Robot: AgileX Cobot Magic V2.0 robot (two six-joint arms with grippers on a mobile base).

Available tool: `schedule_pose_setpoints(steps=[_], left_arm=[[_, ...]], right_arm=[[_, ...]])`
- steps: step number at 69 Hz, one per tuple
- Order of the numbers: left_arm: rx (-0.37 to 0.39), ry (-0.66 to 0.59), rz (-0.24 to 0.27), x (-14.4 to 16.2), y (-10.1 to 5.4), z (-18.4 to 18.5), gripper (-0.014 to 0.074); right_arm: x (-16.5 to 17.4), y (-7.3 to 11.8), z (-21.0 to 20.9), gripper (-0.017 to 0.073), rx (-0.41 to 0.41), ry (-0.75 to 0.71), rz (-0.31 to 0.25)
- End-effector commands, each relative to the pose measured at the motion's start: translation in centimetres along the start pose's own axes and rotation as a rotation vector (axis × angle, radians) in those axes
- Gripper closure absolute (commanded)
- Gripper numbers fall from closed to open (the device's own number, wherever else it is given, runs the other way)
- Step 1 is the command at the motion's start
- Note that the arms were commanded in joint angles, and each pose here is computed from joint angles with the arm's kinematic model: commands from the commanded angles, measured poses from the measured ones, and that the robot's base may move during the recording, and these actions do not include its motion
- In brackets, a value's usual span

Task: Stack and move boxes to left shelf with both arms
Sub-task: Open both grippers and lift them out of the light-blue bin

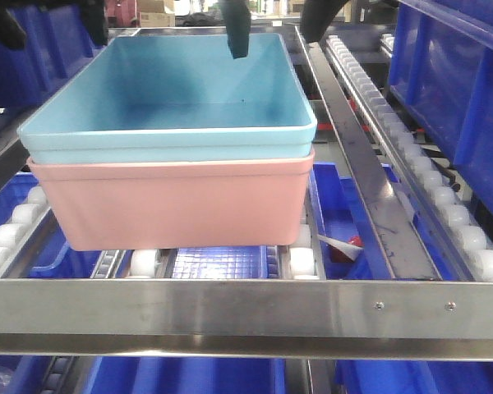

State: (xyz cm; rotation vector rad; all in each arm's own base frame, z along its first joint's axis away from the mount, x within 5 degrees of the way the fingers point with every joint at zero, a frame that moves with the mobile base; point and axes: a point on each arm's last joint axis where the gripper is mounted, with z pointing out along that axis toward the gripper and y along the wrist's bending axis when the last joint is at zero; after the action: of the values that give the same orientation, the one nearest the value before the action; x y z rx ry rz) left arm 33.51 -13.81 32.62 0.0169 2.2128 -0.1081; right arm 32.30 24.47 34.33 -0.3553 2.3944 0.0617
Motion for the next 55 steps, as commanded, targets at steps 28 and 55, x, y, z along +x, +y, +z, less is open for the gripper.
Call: schedule_pose_setpoints(steps=[28,55], left_arm=[[0.011,-0.009,0.051,-0.2,-1.0,-9.4,0.0416],[0.135,0.018,0.147,3.3,2.2,-15.7,0.0598]], right_arm=[[-0.9,-3.7,-9.4,0.0503,-0.001,-0.171,0.045],[6.4,-6.5,-13.0,0.0504,-0.114,-0.314,-0.001]])
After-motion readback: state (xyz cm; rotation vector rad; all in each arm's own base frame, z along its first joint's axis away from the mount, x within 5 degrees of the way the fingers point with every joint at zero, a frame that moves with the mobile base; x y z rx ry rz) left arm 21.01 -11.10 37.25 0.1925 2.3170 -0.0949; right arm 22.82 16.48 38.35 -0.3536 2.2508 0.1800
